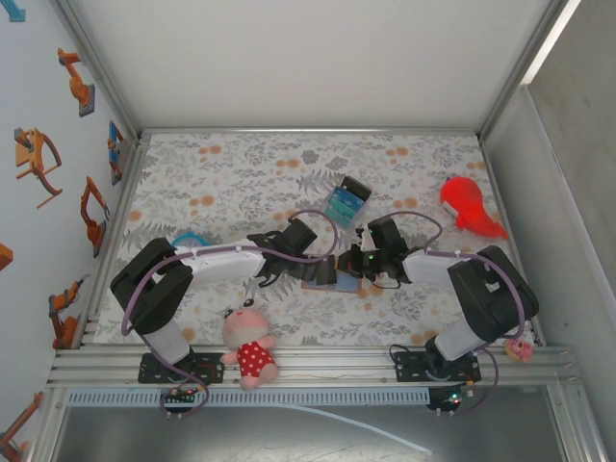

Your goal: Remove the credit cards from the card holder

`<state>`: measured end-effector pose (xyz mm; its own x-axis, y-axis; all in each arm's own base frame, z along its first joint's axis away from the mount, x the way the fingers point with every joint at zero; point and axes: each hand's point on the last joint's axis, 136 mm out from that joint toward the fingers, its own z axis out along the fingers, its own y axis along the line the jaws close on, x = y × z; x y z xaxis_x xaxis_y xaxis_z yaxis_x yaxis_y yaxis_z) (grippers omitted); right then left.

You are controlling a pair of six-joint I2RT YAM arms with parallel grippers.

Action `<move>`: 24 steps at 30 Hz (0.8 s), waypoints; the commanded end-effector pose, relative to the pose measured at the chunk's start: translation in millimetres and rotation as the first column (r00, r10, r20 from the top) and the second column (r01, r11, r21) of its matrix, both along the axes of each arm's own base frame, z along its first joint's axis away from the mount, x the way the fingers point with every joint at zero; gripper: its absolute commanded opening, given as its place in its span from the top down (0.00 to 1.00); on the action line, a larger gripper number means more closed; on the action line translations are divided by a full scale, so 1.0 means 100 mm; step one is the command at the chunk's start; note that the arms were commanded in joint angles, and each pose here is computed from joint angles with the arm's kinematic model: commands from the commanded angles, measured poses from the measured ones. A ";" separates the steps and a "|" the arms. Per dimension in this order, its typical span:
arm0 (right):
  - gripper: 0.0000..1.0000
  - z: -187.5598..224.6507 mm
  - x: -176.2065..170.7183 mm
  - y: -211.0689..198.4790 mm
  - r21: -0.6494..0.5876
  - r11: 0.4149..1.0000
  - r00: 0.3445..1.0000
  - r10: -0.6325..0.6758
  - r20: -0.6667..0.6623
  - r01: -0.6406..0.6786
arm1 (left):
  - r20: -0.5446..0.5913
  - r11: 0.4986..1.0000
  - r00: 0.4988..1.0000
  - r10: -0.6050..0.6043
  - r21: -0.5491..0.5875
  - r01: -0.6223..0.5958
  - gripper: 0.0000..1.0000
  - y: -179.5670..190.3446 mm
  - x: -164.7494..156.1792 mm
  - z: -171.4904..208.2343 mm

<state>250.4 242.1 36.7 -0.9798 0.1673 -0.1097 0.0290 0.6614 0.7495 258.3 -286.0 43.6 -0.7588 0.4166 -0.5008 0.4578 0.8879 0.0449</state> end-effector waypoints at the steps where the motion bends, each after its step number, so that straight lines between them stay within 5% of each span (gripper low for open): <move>1: 1.00 0.00 0.00 -0.07 -0.026 0.999 1.000 -0.017 0.014 0.018 | 0.018 1.000 0.999 -0.027 -0.011 0.027 0.01 -0.12 0.04 0.09; 24: 1.00 0.01 -0.04 -0.17 -0.037 0.997 0.997 -0.070 0.015 0.070 | -0.041 0.999 0.998 -0.052 0.011 0.052 0.03 -0.22 0.00 -0.18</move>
